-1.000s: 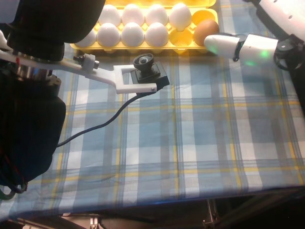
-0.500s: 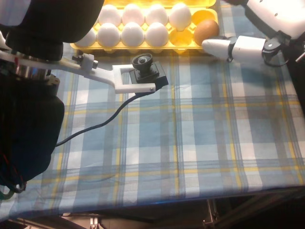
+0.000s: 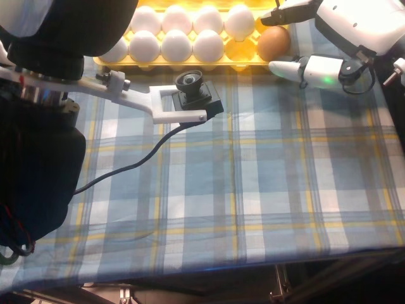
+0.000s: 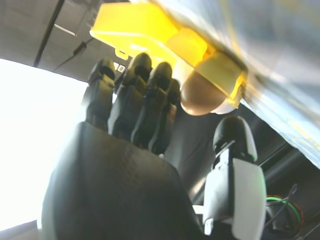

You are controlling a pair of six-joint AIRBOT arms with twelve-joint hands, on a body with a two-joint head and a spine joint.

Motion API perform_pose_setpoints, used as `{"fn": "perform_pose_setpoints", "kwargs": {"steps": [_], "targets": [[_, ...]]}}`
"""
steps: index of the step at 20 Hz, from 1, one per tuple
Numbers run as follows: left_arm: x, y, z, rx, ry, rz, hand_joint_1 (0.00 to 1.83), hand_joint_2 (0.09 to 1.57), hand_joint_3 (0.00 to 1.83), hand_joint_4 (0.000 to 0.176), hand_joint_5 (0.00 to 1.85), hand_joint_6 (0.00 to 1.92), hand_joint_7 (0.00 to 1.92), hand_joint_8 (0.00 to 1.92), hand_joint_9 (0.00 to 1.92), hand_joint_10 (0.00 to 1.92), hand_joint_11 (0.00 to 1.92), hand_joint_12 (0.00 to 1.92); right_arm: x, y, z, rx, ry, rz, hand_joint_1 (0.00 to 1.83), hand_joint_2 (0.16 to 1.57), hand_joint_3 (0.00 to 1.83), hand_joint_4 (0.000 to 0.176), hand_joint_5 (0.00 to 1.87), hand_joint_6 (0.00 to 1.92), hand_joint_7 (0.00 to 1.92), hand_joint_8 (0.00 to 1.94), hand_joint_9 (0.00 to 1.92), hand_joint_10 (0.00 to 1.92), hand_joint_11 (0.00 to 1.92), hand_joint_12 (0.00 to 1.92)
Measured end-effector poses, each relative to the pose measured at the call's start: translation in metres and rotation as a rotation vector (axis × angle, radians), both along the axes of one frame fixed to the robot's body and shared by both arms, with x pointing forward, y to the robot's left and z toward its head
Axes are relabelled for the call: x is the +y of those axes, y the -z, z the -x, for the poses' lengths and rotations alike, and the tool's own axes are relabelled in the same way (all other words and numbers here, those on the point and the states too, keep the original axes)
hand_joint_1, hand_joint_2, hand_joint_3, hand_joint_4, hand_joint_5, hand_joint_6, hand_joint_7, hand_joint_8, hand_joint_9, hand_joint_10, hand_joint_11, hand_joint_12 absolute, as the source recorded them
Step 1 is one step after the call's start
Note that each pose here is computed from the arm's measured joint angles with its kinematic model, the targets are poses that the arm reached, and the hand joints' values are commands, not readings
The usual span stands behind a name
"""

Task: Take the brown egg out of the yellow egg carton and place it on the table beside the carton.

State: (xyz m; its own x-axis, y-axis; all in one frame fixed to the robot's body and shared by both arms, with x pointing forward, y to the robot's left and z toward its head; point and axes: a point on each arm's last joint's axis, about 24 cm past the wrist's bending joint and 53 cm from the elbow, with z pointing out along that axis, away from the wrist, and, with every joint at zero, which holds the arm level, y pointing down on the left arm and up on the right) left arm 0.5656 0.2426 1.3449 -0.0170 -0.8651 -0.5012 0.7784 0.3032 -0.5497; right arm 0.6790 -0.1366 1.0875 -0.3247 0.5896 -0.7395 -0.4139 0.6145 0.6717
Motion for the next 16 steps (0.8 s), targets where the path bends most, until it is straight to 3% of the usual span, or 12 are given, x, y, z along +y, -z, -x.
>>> {"fn": "perform_pose_setpoints", "kwargs": {"steps": [1, 4, 5, 6, 7, 8, 9, 12, 13, 14, 15, 16], "targets": [[0.0, 0.0, 0.0, 0.0, -0.001, 0.0, 0.45, 1.45, 0.0, 0.0, 0.84, 1.92, 0.87, 1.92, 0.55, 1.92, 0.13, 1.89, 0.0, -0.001, 0.0, -0.003, 0.0, -0.001, 1.02, 1.1, 0.0, 0.168, 1.01, 0.87, 0.89, 0.0, 0.68, 0.0, 0.17, 0.4], [0.0, 0.0, 0.0, 0.0, 0.0, 0.0, 0.4, 1.45, 0.0, 0.0, 0.81, 1.92, 0.84, 1.92, 0.52, 1.92, 0.12, 1.92, 0.001, -0.006, 0.0, -0.025, 0.003, 0.005, 1.04, 1.08, 0.0, 0.176, 1.05, 0.85, 0.99, 0.0, 0.79, 0.01, 0.04, 0.91], [0.0, 0.0, 0.0, 0.001, -0.001, 0.0, 0.41, 1.45, 0.0, 0.0, 0.79, 1.92, 0.82, 1.92, 0.51, 1.92, 0.12, 1.91, 0.003, -0.006, 0.001, -0.027, 0.002, 0.008, 1.05, 1.08, 0.0, 0.157, 1.05, 0.85, 1.02, 0.0, 0.82, 0.01, 0.04, 0.98], [0.0, 0.0, 0.0, 0.0, 0.0, 0.0, 0.39, 1.45, 0.0, 0.0, 0.82, 1.92, 0.84, 1.92, 0.53, 1.92, 0.18, 1.88, 0.006, -0.008, 0.003, -0.035, -0.003, 0.016, 1.2, 1.09, 0.0, 0.023, 1.14, 0.63, 0.99, 0.85, 0.87, 0.02, 0.05, 1.09], [0.0, 0.0, 0.0, 0.001, 0.0, 0.0, 0.41, 1.45, 0.0, 0.0, 0.84, 1.92, 0.83, 1.92, 0.53, 1.92, 0.2, 1.83, 0.007, -0.009, 0.003, -0.041, -0.006, 0.021, 1.23, 1.09, 0.0, 0.0, 1.14, 0.56, 0.98, 1.09, 0.89, 0.02, 0.05, 1.14], [0.0, 0.0, 0.0, 0.0, 0.0, 0.0, 0.42, 1.46, 0.0, 0.0, 0.87, 1.92, 0.88, 1.92, 0.57, 1.92, 0.22, 1.86, 0.009, -0.011, 0.006, -0.044, -0.013, 0.017, 1.23, 1.09, 0.0, 0.0, 1.12, 0.66, 0.97, 1.08, 0.86, 0.01, 0.06, 1.06], [0.0, 0.0, 0.0, 0.0, -0.001, 0.0, 0.37, 1.46, 0.0, 0.0, 0.87, 1.92, 0.88, 1.92, 0.56, 1.92, 0.17, 1.88, 0.01, -0.012, 0.007, -0.049, -0.017, 0.013, 1.08, 1.08, 0.01, 0.12, 1.06, 0.82, 0.91, 0.45, 0.82, 0.0, 0.04, 1.0], [0.0, 0.0, 0.0, 0.0, 0.0, 0.0, 0.39, 1.46, 0.0, 0.0, 0.88, 1.92, 0.85, 1.92, 0.56, 1.92, 0.18, 1.87, 0.009, -0.018, 0.01, -0.057, -0.018, 0.007, 1.07, 1.1, 0.0, 0.07, 1.0, 0.93, 1.02, 0.02, 0.84, 0.01, 0.07, 0.84], [0.0, 0.0, 0.0, 0.0, 0.0, 0.0, 0.4, 1.46, 0.0, 0.0, 0.88, 1.92, 0.86, 1.92, 0.59, 1.92, 0.22, 1.86, 0.008, -0.023, 0.012, -0.067, -0.019, 0.002, 1.19, 1.08, 0.01, 0.042, 1.05, 0.81, 1.05, 0.73, 0.89, 0.01, 0.12, 0.81], [0.0, 0.0, 0.0, 0.0, 0.0, 0.0, 0.4, 1.46, 0.0, 0.0, 0.88, 1.92, 0.86, 1.92, 0.59, 1.92, 0.22, 1.86, 0.007, -0.027, 0.013, -0.074, -0.02, -0.002, 1.19, 1.08, 0.01, 0.042, 1.05, 0.81, 1.05, 0.73, 0.89, 0.01, 0.12, 0.81], [0.0, 0.0, 0.0, 0.0, 0.001, 0.0, 0.34, 1.47, 0.0, 0.0, 0.87, 1.92, 0.87, 1.92, 0.59, 1.92, 0.2, 1.86, 0.005, -0.035, 0.016, -0.095, -0.021, -0.011, 1.09, 1.1, 0.0, 0.019, 1.0, 0.93, 1.02, 0.11, 0.9, 0.01, 0.16, 0.71], [0.0, 0.0, 0.0, 0.0, 0.0, 0.0, 0.34, 1.47, 0.0, 0.0, 0.87, 1.92, 0.87, 1.92, 0.59, 1.92, 0.2, 1.86, 0.005, -0.038, 0.017, -0.105, -0.023, -0.014, 1.09, 1.1, 0.0, 0.019, 1.0, 0.93, 1.02, 0.11, 0.9, 0.01, 0.16, 0.71]]}}
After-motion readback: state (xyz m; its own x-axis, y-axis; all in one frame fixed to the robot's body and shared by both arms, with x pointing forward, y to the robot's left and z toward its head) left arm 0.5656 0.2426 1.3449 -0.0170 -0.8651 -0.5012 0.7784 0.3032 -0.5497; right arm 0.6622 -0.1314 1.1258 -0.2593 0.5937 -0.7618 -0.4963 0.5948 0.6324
